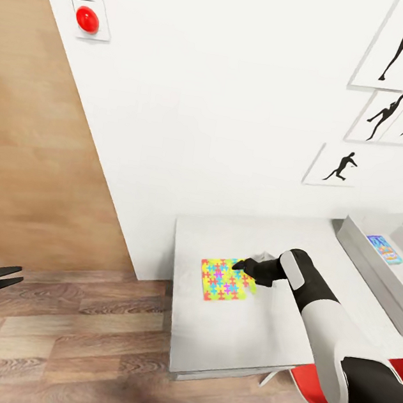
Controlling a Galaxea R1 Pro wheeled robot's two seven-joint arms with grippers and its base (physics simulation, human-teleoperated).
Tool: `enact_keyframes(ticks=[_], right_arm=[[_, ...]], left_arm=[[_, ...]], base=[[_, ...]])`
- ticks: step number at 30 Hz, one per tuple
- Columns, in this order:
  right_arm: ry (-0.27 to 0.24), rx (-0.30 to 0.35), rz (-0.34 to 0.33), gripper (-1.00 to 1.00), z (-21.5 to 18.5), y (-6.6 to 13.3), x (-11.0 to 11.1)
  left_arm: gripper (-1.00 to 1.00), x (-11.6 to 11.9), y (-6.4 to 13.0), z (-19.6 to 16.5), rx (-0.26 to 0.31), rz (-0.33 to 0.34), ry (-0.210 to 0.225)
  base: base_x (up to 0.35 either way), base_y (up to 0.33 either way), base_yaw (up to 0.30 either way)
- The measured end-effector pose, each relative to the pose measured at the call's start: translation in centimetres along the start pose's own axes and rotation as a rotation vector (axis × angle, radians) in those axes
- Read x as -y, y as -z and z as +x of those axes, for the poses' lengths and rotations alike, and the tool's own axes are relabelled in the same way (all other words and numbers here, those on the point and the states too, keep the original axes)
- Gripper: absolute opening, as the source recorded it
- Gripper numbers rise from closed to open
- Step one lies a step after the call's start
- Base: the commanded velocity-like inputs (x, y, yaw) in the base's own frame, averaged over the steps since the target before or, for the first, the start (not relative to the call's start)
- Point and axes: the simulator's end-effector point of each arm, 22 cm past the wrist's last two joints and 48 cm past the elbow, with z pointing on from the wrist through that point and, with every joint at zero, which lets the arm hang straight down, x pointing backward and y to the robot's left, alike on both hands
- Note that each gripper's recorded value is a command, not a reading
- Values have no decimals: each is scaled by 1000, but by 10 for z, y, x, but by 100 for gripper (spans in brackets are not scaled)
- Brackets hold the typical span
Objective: Put all the toys in the child's room - the three board games (two on the bed and one on the table), the two jigsaw puzzles on the table, and the tennis ball on the table - inside the toy box on the table in the child's room.
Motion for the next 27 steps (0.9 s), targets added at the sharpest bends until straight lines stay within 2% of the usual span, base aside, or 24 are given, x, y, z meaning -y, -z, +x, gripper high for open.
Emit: enact_keyframes(ticks=[11, 19, 27], right_arm=[[0, 0, 0, 100, 0, 0, 0], [-1, 0, 0, 100, 0, 0, 0], [-1, 0, -1, 100, -1, 0, 1]], left_arm=[[100, 0, 0, 0, 0, 0, 0], [100, 0, -1, 0, -1, 0, 1], [100, 0, -1, 0, -2, 0, 1]], base=[[116, 222, 0], [-59, 118, 0], [-208, 87, 0]])
